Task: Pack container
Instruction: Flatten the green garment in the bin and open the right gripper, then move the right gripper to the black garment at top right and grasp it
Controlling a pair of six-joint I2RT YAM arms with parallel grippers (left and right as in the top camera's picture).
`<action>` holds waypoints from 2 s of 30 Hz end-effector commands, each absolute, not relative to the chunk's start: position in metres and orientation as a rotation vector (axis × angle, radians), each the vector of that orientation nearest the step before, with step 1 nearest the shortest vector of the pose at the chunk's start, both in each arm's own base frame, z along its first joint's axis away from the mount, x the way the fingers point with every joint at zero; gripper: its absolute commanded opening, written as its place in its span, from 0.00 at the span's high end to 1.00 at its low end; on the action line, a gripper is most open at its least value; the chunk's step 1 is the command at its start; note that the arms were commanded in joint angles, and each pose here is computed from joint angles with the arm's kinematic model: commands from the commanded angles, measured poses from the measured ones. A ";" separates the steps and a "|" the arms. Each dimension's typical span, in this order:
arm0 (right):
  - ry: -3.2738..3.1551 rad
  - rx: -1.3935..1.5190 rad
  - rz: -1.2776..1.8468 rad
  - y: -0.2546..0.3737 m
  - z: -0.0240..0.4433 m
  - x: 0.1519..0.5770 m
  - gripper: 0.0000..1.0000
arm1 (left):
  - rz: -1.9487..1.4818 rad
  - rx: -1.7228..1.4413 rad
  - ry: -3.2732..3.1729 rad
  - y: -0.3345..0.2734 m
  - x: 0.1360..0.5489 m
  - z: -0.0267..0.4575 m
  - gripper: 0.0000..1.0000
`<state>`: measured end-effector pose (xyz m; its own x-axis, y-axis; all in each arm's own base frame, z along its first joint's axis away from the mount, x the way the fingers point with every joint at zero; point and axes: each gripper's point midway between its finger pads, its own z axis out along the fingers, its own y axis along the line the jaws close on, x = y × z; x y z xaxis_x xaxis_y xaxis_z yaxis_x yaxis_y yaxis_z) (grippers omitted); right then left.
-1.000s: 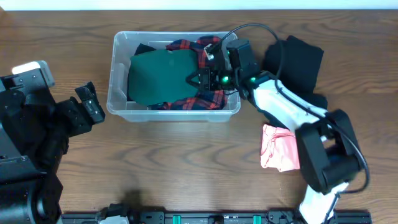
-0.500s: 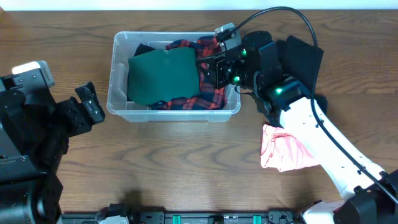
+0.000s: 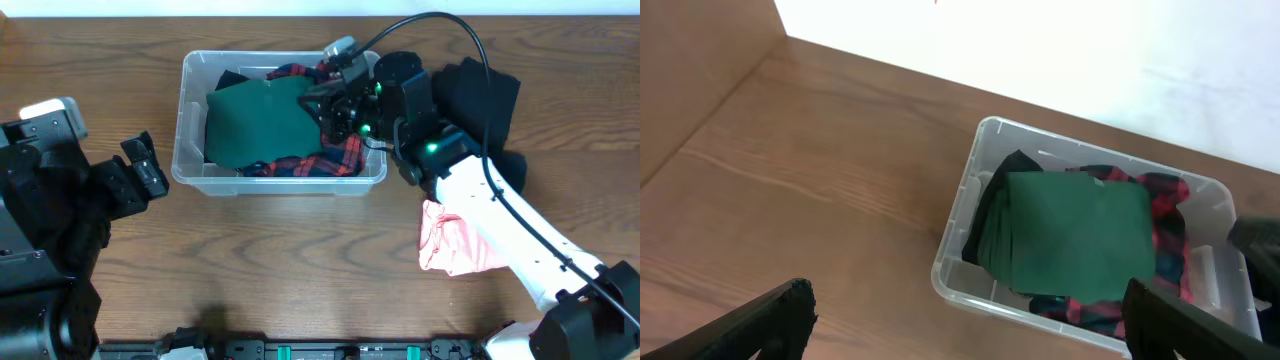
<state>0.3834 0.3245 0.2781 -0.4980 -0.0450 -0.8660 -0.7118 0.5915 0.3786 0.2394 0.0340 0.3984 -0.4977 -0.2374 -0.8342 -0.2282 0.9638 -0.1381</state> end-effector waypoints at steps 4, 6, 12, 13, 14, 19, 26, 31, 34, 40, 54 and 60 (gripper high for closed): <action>1.915 -0.581 0.933 0.368 0.256 0.388 0.86 | -0.003 -0.335 2.101 0.036 0.238 0.401 0.02; 1.920 -0.566 0.958 0.383 0.236 0.395 0.87 | -0.003 -0.335 2.101 0.036 0.238 0.401 0.02; 2.080 -0.516 0.972 0.398 0.147 0.412 0.88 | -0.003 -0.335 2.101 0.036 0.238 0.401 0.02; 2.122 -0.515 0.960 0.397 0.129 0.412 0.88 | -0.002 -0.335 2.101 0.036 0.238 0.401 0.02; 2.175 -0.512 0.944 0.395 0.108 0.412 0.88 | -0.002 -0.335 2.101 0.036 0.238 0.401 0.02; 2.350 -0.543 0.854 0.376 0.048 0.405 0.92 | -0.002 -0.335 2.101 0.036 0.238 0.401 0.02; 2.248 -0.620 0.801 0.353 0.128 0.405 0.87 | -0.003 -0.335 2.101 0.036 0.238 0.401 0.02; 2.176 -0.466 0.764 0.275 0.223 0.414 0.82 | -0.002 -0.335 2.101 0.036 0.238 0.401 0.02; 2.171 -0.304 0.705 0.205 0.255 0.423 0.71 | -0.002 -0.335 2.101 0.036 0.238 0.401 0.02; 2.271 0.127 0.529 0.042 0.247 0.430 0.28 | -0.003 -0.335 2.101 0.036 0.238 0.401 0.02; 2.365 0.438 0.671 -0.094 0.117 0.462 0.22 | -0.002 -0.335 2.101 0.036 0.238 0.401 0.02; 2.425 0.450 0.746 -0.085 0.054 0.474 0.24 | -0.002 -0.335 2.101 0.036 0.238 0.401 0.02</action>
